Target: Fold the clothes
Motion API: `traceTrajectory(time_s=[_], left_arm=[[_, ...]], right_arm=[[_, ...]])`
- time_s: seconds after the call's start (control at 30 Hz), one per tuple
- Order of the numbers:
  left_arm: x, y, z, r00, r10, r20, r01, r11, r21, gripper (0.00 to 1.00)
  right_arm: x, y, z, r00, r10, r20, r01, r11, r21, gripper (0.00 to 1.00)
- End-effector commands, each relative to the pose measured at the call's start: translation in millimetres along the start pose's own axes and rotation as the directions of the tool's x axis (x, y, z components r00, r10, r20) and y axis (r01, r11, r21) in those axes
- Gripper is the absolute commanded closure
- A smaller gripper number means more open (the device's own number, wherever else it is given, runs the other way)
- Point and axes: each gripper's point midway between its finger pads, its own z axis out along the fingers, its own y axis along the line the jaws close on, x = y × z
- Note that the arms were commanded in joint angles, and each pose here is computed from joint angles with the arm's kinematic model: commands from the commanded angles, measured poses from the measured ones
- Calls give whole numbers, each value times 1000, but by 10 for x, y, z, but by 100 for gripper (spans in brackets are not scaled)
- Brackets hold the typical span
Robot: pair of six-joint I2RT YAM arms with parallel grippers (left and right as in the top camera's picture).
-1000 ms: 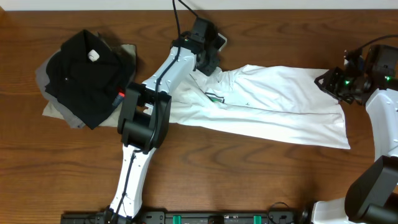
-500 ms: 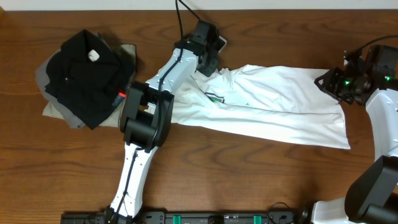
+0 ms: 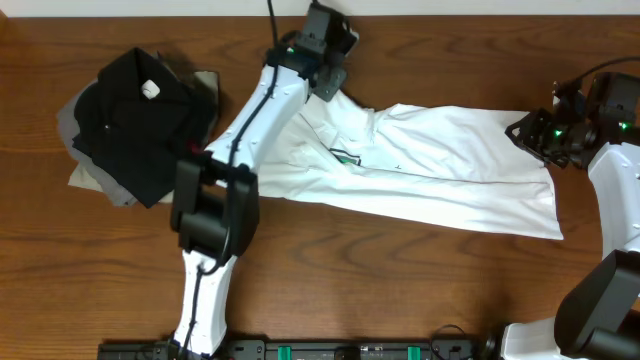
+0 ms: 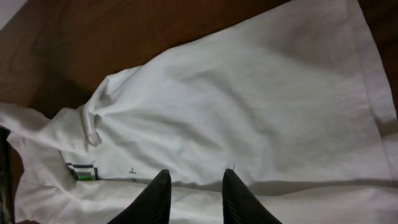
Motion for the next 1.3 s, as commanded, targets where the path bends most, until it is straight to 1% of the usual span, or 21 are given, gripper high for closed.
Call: traceTrajectory(time_s=[0.0,0.13,0.23,0.33,0.4,0.47,0.67,0.8,0.83,0.93,1.03,1.17,1.23,1.27], left_arm=[[67,47,-78,999,0,-38,-1,1000,-20,94],[347,-10,-104,988,9,-152,-9,1000,2,94],[534,-18,-180,973,-20,-230,20,1000,-5,94],[706,-38,-342,952,-34,-303,36,999,2,94],[805,-50,-466,937,-48,-345,53,999,3,94],[902,-63,-580,920,-64,-386,70,998,2,94],[1218,-162,-759,848,-124,-515,143,990,-3,94],[1324,-267,-828,815,-135,-563,181,983,26,94],[1344,-287,-845,809,-133,-573,186,982,35,93],[1387,-325,-882,794,-134,-593,199,979,46,77],[1327,-374,-851,806,-146,-574,224,972,68,71],[1003,-564,-688,870,-169,-463,283,940,190,67],[829,-628,-552,912,-145,-384,251,937,242,62],[759,-640,-471,928,-137,-346,231,941,249,57]], right_arm=[[16,3,39,1000,-4,-11,4,1000,0,74],[15,-3,39,1000,-4,-10,4,1000,4,73],[8,-7,39,1000,-5,-7,5,1000,6,73],[-27,3,39,1000,-12,7,12,1000,2,67],[-61,32,45,997,-68,21,68,998,-3,66],[-76,61,53,994,-101,28,101,995,-6,65],[-98,89,60,993,-111,39,111,994,-9,62],[-111,58,60,993,-111,44,111,994,9,62],[-112,54,60,993,-111,44,111,994,12,62],[-109,54,60,993,-110,43,110,994,12,61],[-110,54,60,993,-110,43,110,994,12,61],[-111,54,60,993,-110,43,110,994,12,61],[-109,54,60,993,-110,42,110,994,12,62],[-109,54,60,993,-110,42,110,994,12,62]])
